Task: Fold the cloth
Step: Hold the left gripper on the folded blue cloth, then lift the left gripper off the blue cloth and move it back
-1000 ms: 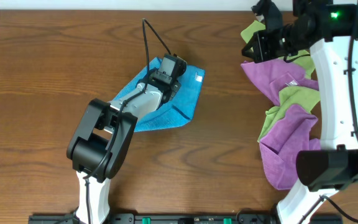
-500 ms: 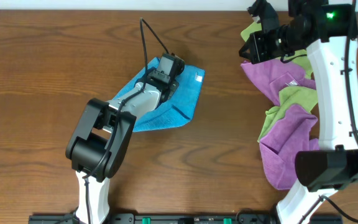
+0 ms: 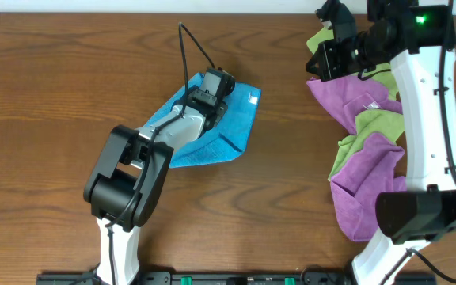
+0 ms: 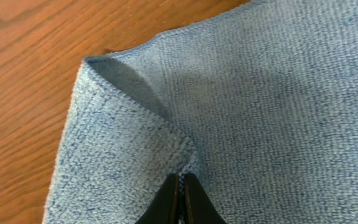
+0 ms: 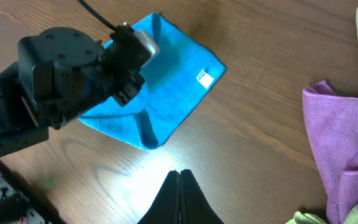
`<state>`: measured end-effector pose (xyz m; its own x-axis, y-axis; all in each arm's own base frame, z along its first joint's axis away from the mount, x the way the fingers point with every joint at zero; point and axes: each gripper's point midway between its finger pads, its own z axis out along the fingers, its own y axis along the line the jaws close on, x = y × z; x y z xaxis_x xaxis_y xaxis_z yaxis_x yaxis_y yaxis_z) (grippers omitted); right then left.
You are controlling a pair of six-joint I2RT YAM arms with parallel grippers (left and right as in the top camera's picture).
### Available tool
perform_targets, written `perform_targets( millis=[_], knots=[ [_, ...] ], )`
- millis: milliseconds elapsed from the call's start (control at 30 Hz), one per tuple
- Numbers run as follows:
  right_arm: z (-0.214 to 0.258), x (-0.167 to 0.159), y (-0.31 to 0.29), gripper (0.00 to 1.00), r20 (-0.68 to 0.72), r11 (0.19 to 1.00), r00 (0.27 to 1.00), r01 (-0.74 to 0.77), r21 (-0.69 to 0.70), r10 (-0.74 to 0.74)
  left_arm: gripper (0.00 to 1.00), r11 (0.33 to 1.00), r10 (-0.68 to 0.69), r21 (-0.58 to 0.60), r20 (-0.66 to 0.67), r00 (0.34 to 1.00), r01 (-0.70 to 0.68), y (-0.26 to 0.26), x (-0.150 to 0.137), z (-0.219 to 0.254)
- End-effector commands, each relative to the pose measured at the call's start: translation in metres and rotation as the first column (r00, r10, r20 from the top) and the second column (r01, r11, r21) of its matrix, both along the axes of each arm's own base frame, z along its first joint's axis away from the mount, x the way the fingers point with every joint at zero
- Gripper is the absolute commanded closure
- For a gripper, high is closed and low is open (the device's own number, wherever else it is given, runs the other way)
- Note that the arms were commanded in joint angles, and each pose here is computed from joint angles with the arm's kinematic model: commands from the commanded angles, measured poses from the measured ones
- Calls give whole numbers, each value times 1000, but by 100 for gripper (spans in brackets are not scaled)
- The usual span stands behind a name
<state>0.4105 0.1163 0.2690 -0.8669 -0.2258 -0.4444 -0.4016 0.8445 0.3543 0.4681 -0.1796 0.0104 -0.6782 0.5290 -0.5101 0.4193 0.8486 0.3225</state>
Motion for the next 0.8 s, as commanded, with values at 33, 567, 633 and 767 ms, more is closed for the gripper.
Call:
perform_targets(
  millis=[33, 567, 633, 767],
  knots=[
    [9, -2, 6, 98, 31, 1000, 999, -20, -4, 21, 95, 987, 113, 110, 68, 991, -120, 33, 14, 6],
    [9, -2, 5, 99, 30, 1000, 999, -19, -7, 19, 54, 581, 585, 304, 490, 647, -755, 226, 22, 83],
    [9, -3, 6, 98, 29, 1000, 999, -20, -7, 21, 27, 535, 604, 308, 512, 611, -787, 240, 17, 87],
    [9, -4, 11, 98, 30, 999, 999, -33, -7, 33, 5, 472, 608, 328, 551, 571, -818, 252, 10, 96]
  ],
)
